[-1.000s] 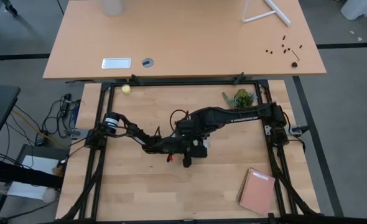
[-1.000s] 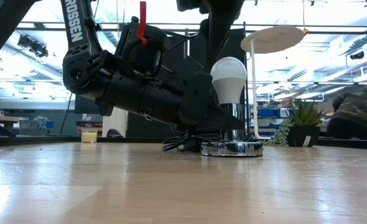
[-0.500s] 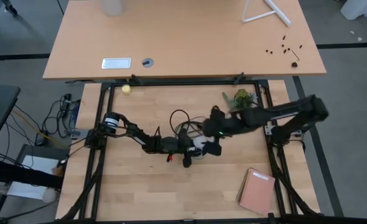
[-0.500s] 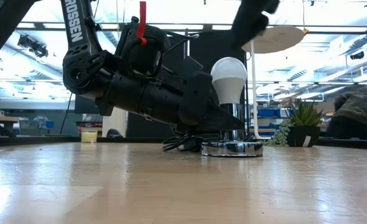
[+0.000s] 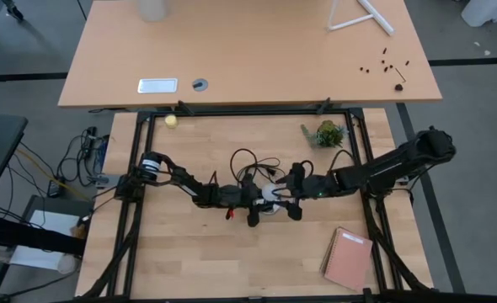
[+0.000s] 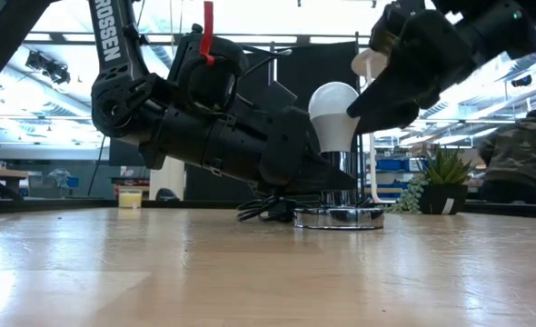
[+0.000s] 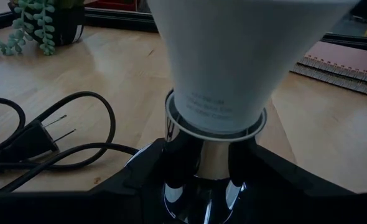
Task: Screw lightbulb
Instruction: Insert the white lightbulb into the lamp
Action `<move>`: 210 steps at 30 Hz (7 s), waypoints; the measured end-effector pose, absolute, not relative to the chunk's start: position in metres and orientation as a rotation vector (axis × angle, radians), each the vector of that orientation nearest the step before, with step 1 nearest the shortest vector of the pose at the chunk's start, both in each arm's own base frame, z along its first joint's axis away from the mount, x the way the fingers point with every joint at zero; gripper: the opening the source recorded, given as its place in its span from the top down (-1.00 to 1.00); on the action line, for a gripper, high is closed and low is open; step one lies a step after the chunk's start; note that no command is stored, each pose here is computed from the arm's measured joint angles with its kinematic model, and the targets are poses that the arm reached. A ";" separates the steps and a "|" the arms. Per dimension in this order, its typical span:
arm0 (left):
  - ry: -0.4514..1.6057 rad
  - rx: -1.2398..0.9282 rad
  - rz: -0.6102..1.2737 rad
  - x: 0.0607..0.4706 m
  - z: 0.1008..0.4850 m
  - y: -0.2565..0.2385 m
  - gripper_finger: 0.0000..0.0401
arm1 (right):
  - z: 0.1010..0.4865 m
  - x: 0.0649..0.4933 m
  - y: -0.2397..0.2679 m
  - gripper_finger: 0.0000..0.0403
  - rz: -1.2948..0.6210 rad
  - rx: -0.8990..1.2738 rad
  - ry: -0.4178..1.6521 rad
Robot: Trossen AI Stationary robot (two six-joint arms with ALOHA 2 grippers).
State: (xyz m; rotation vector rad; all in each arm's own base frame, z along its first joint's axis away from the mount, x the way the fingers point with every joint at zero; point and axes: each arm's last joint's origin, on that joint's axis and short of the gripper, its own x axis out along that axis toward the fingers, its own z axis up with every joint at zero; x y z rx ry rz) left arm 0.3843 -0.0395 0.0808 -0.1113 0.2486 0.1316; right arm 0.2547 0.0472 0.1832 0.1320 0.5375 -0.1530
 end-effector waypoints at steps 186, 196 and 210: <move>0.280 -0.023 0.089 0.382 0.078 -0.052 0.05 | 0.240 0.384 0.062 -0.85 0.041 -0.165 1.362; 0.279 -0.024 0.090 0.382 0.078 -0.052 0.05 | 0.224 0.391 0.046 -0.53 0.084 -0.107 1.451; 0.278 -0.031 0.100 0.382 0.078 -0.052 0.05 | 0.223 0.391 0.045 -0.30 -0.004 -0.015 1.455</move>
